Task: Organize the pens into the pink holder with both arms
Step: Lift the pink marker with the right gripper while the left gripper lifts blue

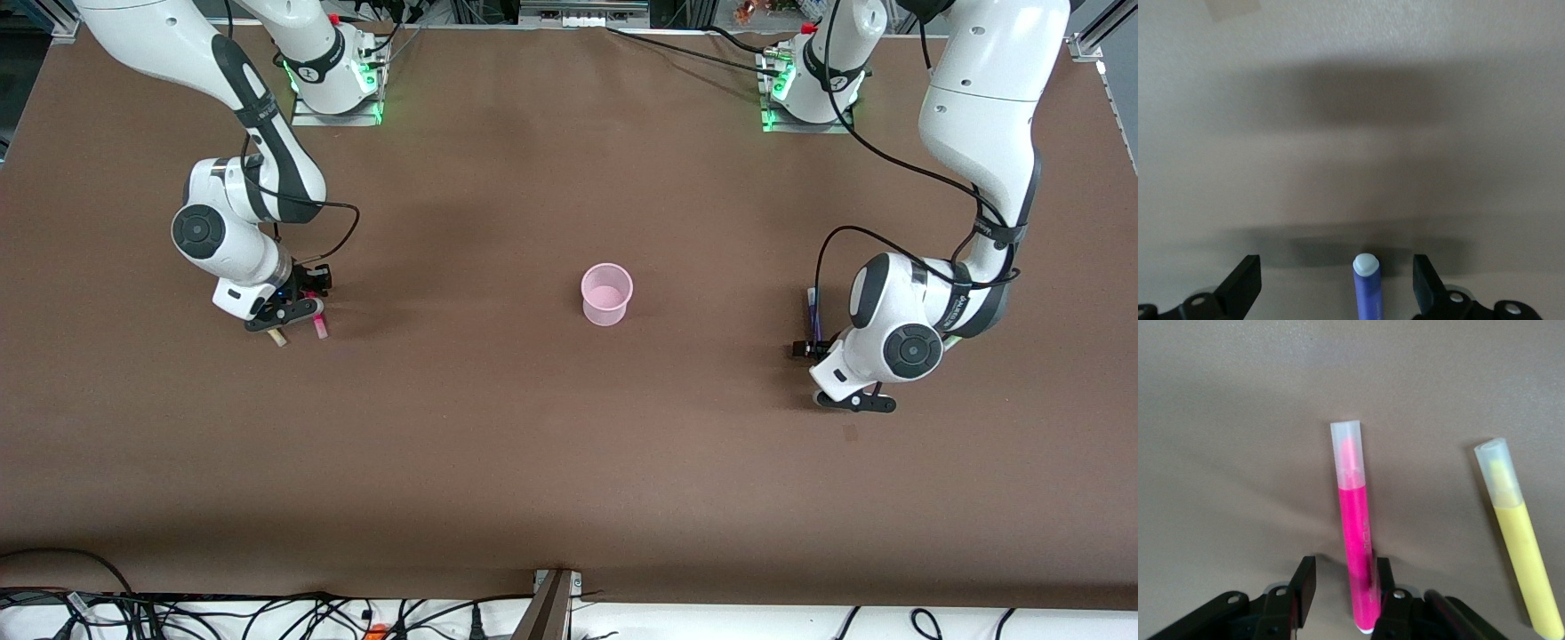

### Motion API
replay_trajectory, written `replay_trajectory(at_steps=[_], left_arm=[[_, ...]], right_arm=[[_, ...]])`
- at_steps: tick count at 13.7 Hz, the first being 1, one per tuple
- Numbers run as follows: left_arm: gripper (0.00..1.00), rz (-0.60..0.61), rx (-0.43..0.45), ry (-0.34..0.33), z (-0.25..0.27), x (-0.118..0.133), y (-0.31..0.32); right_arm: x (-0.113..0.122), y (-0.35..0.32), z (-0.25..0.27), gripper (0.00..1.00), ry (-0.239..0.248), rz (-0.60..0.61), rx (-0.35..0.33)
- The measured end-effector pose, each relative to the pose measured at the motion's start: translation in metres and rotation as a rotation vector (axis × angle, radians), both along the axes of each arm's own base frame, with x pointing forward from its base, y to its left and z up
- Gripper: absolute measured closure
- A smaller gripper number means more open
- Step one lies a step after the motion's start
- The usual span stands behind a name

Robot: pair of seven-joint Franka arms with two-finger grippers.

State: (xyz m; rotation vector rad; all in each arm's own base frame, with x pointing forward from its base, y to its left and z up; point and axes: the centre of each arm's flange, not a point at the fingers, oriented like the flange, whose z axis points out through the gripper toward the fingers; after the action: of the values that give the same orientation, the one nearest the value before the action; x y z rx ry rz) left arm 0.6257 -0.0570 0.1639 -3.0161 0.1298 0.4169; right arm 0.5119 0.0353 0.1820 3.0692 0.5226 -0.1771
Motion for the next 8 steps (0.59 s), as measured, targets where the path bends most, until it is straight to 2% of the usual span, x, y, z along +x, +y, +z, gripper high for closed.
replay_trajectory(at_steps=[3,5,7,8], left_arm=[[0.00,-0.001,0.002,0.014,-0.001,-0.009,0.000],[0.00,-0.002,0.002,0.022,0.000,-0.015,0.000],[0.00,-0.004,0.001,0.024,0.002,-0.018,-0.001],[0.04,-0.007,0.000,0.025,0.003,-0.018,-0.003]], right_arm=[[0.000,0.000,-0.003,0.61,-0.003,0.001,0.000],[0.000,0.000,-0.003,0.80,-0.007,0.002,0.001],[0.000,0.000,-0.003,0.82,-0.008,0.002,0.001],[0.000,0.000,-0.003,0.82,-0.008,0.002,0.001]])
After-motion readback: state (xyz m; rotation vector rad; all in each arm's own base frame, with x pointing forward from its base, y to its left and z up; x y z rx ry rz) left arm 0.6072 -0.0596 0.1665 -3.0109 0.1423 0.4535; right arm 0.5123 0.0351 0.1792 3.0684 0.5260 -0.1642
